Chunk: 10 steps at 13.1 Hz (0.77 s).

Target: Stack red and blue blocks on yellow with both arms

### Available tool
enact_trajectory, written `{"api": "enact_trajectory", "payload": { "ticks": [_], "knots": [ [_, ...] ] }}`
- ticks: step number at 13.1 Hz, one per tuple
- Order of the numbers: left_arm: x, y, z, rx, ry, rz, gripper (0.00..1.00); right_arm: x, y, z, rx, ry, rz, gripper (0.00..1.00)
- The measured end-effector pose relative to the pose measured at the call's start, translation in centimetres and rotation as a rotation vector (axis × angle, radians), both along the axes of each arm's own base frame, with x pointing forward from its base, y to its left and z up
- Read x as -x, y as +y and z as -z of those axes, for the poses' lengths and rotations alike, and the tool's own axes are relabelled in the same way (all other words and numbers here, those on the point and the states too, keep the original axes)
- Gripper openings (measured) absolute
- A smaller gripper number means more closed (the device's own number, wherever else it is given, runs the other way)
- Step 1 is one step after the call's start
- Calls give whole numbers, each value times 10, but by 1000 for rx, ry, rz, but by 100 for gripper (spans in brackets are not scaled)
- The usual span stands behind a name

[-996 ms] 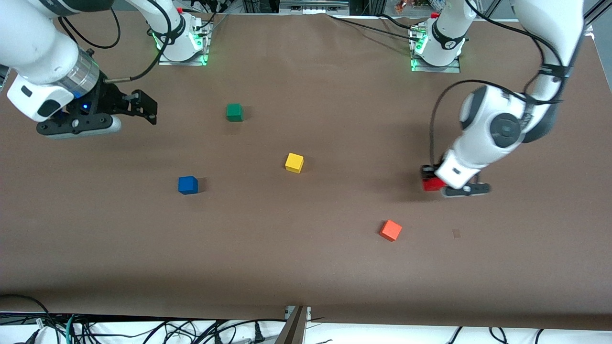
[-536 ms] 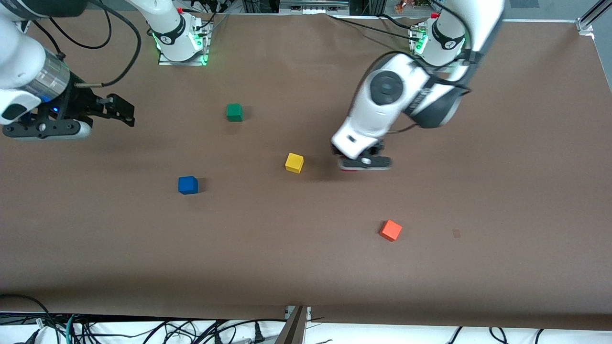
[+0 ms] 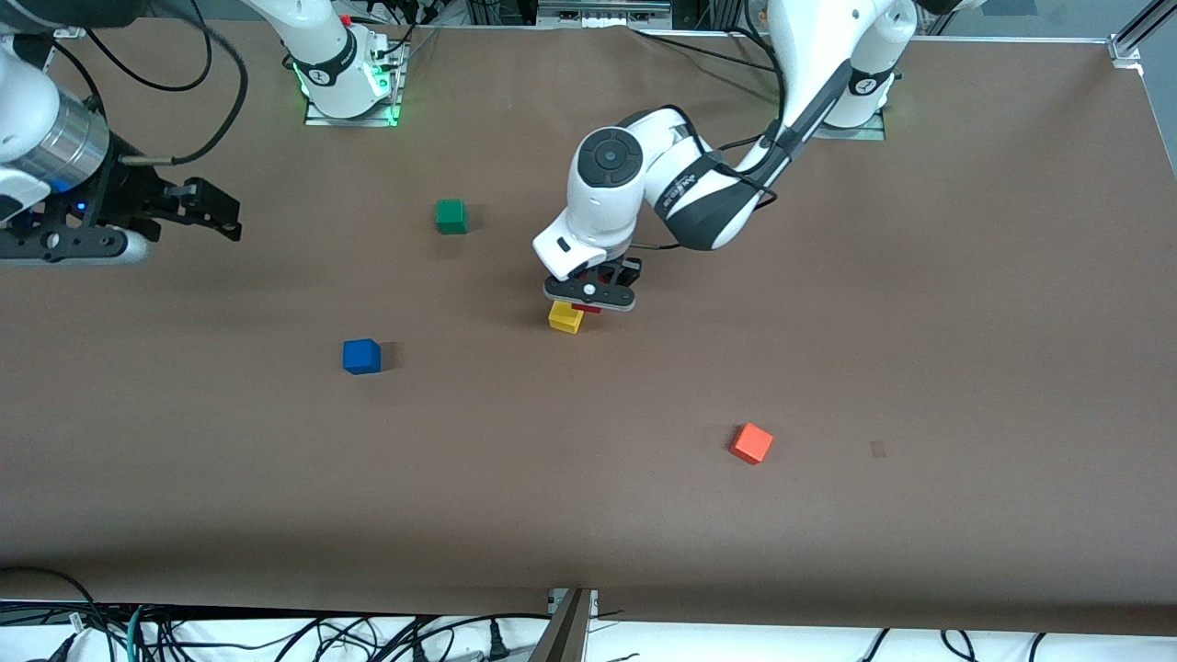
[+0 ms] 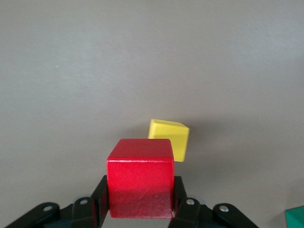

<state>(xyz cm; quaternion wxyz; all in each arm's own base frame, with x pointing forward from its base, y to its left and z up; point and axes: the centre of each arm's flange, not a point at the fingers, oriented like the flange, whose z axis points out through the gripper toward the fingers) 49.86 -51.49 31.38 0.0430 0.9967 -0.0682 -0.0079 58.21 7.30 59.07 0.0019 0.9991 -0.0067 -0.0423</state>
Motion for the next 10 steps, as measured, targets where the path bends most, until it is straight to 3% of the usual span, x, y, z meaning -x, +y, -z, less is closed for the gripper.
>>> {"api": "enact_trajectory", "payload": {
  "ticks": [4, 10],
  "knots": [
    [6, -26, 42, -67, -34, 42, 55, -16, -14, 39, 12, 72, 26, 100],
    [3, -35, 48, -66, -42, 43, 55, -14, -9, 8, 6, 26, 8, 100]
  ]
}}
